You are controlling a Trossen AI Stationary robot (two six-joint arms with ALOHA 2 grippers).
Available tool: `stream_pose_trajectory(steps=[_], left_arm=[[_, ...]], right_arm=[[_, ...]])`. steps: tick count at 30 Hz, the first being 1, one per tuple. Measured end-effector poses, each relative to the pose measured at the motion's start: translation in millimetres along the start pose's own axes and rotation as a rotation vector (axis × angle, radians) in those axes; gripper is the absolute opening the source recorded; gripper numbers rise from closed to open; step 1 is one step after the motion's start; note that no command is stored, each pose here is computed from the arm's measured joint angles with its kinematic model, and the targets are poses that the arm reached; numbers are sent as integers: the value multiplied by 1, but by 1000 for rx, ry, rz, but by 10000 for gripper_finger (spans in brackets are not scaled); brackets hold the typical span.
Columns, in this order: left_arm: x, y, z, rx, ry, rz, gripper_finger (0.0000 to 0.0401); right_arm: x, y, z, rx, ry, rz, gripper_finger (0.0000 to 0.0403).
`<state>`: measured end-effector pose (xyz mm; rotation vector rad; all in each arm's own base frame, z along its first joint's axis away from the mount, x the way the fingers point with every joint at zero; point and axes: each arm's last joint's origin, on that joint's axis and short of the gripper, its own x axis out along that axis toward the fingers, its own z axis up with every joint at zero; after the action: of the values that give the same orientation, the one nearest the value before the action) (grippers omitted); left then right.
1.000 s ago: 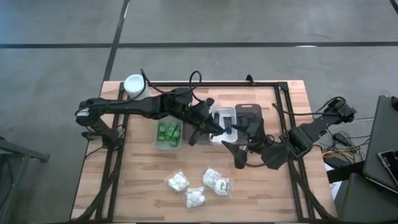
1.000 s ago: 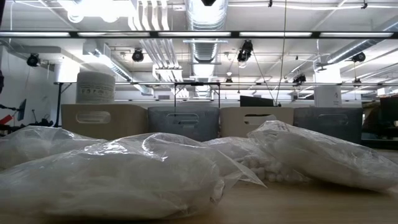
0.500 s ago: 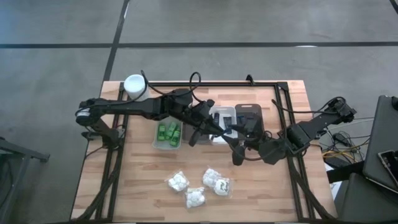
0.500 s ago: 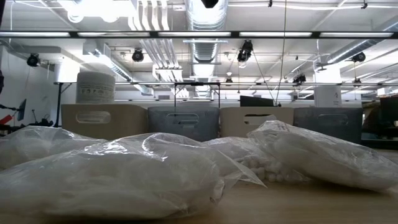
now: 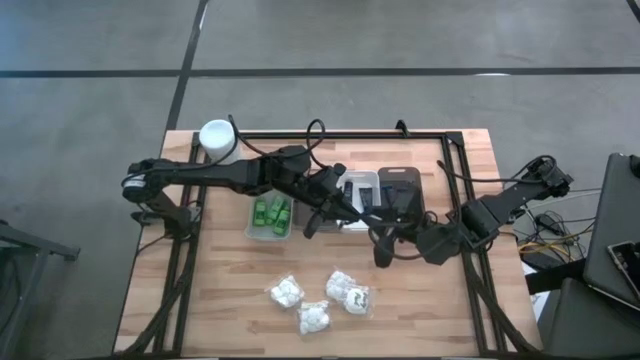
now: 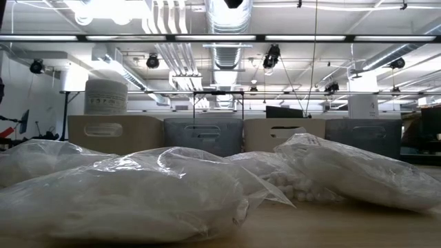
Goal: Pick & Place Travel size toiletries
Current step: Put the blue razor into the right black bin
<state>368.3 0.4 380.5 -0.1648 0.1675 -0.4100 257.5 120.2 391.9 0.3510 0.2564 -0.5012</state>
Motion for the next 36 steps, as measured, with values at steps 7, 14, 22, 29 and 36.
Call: stream_pose_trajectory(steps=[7,14,22,29,36], left_arm=[[0,0,0,2,0,2,31],[2,-1,-1,0,-5,71,79],[2,2,-5,-51,25,176,217],[-9,7,-18,-30,180,432,321],[-23,2,-27,-28,337,485,341]], right_arm=[[0,0,0,-3,1,3,28],[0,-2,-1,-2,3,-17,32],[0,-11,-8,16,41,-93,33],[-2,-38,-23,112,170,-279,33],[5,-85,-33,284,462,-604,34]])
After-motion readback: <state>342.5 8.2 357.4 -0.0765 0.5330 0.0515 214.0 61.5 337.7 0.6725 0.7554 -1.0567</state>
